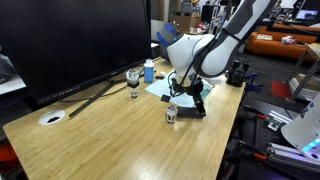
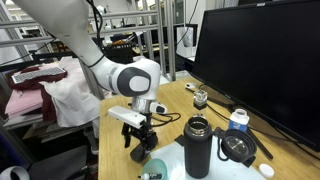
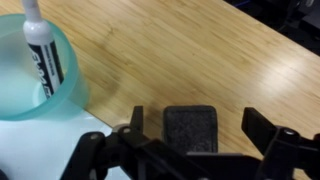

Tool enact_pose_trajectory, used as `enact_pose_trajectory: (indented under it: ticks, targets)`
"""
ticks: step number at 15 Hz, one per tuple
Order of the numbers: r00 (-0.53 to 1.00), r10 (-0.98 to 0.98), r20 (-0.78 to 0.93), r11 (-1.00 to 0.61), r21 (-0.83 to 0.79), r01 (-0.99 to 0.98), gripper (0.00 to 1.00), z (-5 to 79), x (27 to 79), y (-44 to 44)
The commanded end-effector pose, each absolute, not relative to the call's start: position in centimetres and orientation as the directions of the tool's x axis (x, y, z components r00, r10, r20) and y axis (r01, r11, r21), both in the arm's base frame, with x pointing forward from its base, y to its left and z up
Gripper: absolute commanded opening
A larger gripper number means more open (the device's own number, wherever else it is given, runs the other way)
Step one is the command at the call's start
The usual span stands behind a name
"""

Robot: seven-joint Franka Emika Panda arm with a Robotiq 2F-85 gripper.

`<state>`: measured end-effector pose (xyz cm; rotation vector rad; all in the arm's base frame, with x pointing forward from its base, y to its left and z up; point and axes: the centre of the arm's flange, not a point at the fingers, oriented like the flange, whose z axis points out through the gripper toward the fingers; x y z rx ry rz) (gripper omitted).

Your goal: Move the black object

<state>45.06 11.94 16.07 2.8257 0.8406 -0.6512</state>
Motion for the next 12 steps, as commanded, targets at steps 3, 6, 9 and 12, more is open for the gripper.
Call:
enact_pose_trajectory:
  ticks: [3, 6, 9, 12]
  targets:
    - [0.734, 0.518, -0.44, -0.792, 0.078, 0.606, 1.0, 15.2, 46.6, 13.8]
    - [0.724, 0.539, -0.431, -0.771, 0.094, 0.63, 1.0, 15.1, 47.6, 14.5]
    - [0.716, 0.561, -0.415, -0.766, 0.066, 0.639, 1.0, 14.9, 48.4, 15.0]
    - [0.707, 0.575, -0.412, -0.762, 0.045, 0.646, 1.0, 14.3, 48.7, 15.3]
